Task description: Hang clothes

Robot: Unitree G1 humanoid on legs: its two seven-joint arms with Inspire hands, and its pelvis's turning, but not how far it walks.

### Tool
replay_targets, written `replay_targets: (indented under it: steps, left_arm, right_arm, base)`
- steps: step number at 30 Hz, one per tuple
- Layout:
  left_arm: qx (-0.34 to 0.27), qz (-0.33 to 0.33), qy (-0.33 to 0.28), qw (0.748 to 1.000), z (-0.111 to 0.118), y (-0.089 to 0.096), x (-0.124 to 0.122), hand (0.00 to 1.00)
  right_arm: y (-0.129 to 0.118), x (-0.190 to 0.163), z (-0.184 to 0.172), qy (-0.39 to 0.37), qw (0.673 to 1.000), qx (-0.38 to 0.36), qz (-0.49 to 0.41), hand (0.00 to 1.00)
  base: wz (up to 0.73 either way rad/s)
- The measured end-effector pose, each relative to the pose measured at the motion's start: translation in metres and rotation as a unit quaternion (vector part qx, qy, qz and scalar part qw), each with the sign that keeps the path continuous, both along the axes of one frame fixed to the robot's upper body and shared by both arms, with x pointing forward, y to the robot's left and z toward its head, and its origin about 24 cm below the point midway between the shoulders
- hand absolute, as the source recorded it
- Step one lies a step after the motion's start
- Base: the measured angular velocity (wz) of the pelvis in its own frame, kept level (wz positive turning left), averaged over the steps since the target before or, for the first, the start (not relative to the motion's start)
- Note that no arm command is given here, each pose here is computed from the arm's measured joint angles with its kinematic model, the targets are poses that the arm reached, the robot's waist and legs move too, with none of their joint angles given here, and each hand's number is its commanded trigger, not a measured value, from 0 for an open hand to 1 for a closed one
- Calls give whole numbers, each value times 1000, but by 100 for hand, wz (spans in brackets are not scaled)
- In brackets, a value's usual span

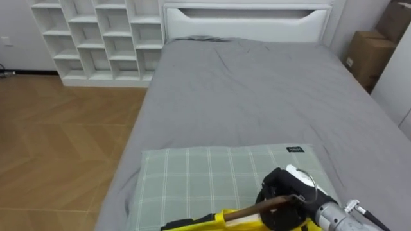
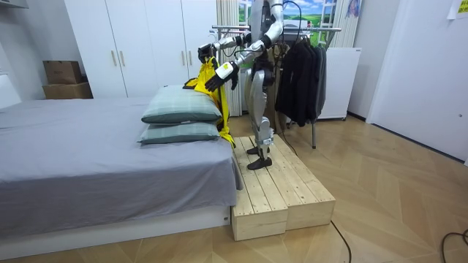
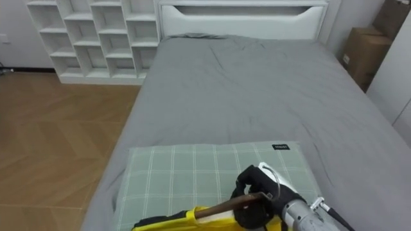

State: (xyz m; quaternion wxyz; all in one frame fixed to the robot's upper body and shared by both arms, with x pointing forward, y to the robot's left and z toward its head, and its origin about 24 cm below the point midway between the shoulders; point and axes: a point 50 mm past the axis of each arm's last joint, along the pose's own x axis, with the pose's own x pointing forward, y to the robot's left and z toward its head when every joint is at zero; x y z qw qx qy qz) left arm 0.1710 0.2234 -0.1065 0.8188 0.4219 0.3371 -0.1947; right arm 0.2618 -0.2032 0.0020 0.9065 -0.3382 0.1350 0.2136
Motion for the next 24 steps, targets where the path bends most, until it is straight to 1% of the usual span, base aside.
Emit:
replay_targets:
  steps: [2, 4, 7, 11, 13, 17, 21, 24]
  left_arm:
    - [-2, 11, 12, 1000, -4, 3, -5, 0]
    - [-22, 63, 38, 997, -13, 8, -17, 0]
    - [-37, 103, 66, 992, -21, 12, -32, 0]
    - [-55, 126, 78, 987, -24, 11, -40, 0]
    - [-64, 151, 79, 983, -26, 14, -47, 0]
    - [-67, 180, 83, 978, -27, 21, -56, 0]
    - [-56, 219, 110, 968, -32, 31, -73, 0]
    - [-56, 229, 121, 964, -34, 33, -78, 0]
  right_arm:
    - [-3, 1, 3, -4, 1000, 2, -6, 100]
    - [-6, 3, 11, -19, 1000, 4, -12, 100]
    - [-9, 5, 23, -41, 999, 6, -19, 100]
    - [-13, 8, 41, -77, 997, 10, -24, 100]
    - [-17, 9, 50, -95, 995, 14, -33, 100]
    - [-31, 8, 54, -97, 994, -8, -44, 100]
    - [-42, 7, 55, -82, 995, -24, -60, 100]
    - [-48, 6, 57, -77, 994, -24, -72, 100]
  base:
    - [-2]
    - [-7]
    - [-1]
    - [0]
    - [0]
    - [-1]
    - [-10]
    - [-6]
